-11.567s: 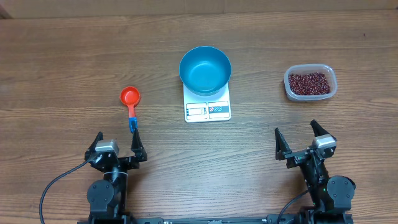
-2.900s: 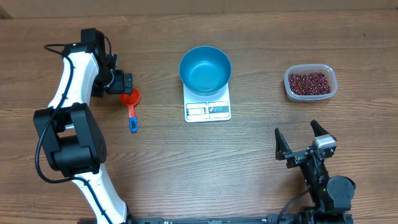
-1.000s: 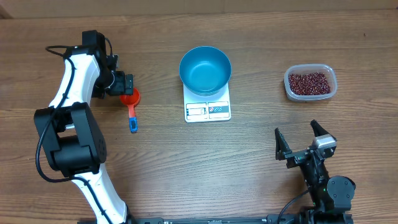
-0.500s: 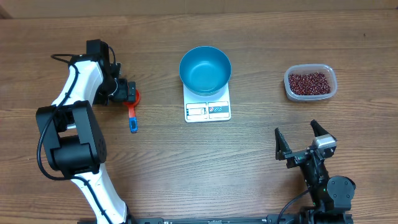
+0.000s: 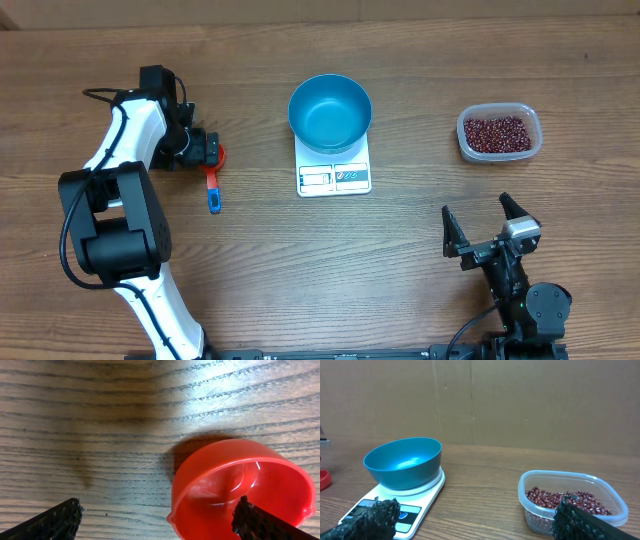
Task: Scoop item into bowl and weigh 150g on scale
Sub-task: 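Lower the left gripper and close it on the red scoop's rim, then lift the red scoop with the left gripper toward the scale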
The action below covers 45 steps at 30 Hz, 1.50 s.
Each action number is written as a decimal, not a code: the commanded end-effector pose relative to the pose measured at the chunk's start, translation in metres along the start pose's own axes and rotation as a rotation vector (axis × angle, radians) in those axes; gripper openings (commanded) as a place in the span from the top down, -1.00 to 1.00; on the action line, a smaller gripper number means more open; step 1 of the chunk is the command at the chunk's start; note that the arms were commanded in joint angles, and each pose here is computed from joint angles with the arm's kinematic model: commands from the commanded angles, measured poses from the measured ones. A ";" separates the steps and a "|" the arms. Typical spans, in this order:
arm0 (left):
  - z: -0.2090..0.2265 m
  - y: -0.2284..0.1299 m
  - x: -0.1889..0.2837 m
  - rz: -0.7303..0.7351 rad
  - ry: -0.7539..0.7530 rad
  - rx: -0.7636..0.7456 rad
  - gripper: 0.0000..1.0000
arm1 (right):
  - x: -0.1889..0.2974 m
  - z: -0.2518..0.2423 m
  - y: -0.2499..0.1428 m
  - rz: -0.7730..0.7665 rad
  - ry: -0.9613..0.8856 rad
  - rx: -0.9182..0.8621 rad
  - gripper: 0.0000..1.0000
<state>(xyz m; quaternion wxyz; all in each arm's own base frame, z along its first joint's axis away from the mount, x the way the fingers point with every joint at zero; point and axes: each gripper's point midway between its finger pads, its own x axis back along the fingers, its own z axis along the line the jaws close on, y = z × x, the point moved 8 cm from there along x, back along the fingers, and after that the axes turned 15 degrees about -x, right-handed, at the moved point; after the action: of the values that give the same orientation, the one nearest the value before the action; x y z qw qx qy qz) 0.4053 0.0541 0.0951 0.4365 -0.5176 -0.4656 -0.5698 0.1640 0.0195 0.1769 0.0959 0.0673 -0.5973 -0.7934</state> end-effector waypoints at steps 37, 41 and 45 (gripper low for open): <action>0.000 0.001 -0.007 -0.003 0.004 -0.016 0.92 | 0.000 0.000 -0.002 -0.004 0.005 0.002 -1.00; 0.000 0.001 -0.007 -0.003 0.004 -0.015 0.92 | 0.000 0.000 -0.002 -0.004 0.005 0.002 -1.00; 0.000 0.001 -0.007 -0.002 0.004 -0.009 0.92 | 0.000 0.000 -0.002 -0.005 0.005 0.002 -1.00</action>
<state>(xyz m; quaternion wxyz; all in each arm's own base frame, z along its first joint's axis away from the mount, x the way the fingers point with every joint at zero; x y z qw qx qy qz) 0.4093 0.0546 0.0954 0.4299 -0.5115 -0.4682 -0.5782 0.1640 0.0195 0.1769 0.0959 0.0673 -0.5973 -0.7934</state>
